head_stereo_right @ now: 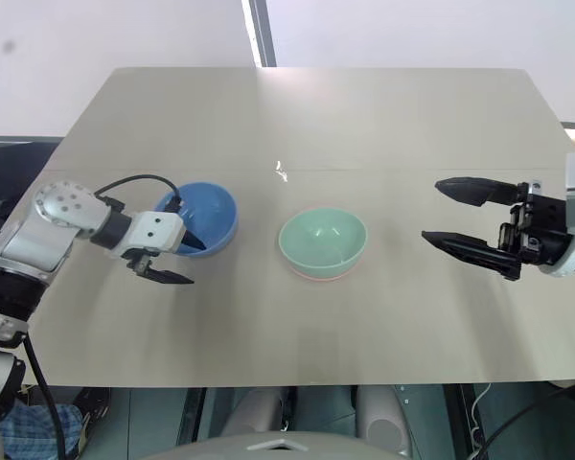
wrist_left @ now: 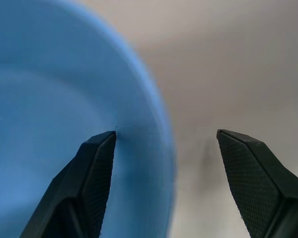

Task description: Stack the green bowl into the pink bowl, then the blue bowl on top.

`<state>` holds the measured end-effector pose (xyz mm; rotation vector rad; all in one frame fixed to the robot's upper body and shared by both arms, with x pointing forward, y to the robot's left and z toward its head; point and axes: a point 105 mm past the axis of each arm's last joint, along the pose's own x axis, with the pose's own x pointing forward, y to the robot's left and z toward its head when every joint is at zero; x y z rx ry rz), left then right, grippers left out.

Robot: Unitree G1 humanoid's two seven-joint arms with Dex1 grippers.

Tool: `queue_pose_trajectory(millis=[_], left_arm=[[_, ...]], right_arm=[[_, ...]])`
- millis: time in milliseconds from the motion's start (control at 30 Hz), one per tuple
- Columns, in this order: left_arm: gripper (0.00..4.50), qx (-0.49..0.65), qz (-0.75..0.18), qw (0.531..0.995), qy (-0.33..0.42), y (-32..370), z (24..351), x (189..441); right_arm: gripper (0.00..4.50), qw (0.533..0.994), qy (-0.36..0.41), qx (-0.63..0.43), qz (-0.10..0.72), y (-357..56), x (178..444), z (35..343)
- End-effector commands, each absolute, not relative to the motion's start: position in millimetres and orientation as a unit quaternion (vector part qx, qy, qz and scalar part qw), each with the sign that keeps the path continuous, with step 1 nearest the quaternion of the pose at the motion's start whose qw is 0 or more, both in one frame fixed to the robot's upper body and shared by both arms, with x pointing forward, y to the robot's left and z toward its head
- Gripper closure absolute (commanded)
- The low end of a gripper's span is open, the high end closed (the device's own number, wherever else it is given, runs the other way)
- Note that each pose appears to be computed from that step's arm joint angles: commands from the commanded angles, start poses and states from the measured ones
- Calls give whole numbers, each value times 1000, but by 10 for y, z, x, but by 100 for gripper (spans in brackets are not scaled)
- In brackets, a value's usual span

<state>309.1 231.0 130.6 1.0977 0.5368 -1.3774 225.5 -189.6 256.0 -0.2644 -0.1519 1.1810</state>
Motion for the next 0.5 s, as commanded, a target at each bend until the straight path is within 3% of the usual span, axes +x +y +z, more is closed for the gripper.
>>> queue_pose_trajectory(millis=[33, 133, 200, 333, 433, 500], left_arm=[[107, 525, -575, 589, 215, 2372, 1335, 3189], [107, 533, -566, 598, 195, 2339, 1363, 3277], [145, 539, -563, 601, 178, 2314, 1390, 3325], [270, 544, -569, 594, 167, 2291, 1417, 3349], [418, 549, -571, 589, 157, 2276, 1450, 3365], [441, 557, -570, 584, 152, 2280, 1480, 3382]], right_arm=[[90, 815, -98, -145, 553, -1886, 2185, 2685], [90, 817, -95, -147, 550, -1896, 2183, 2674], [90, 818, -94, -148, 548, -1905, 2182, 2670], [90, 820, -92, -148, 545, -1922, 2183, 2659], [90, 822, -91, -149, 543, -1937, 2188, 2651], [90, 822, -90, -148, 543, -1936, 2186, 2649]])
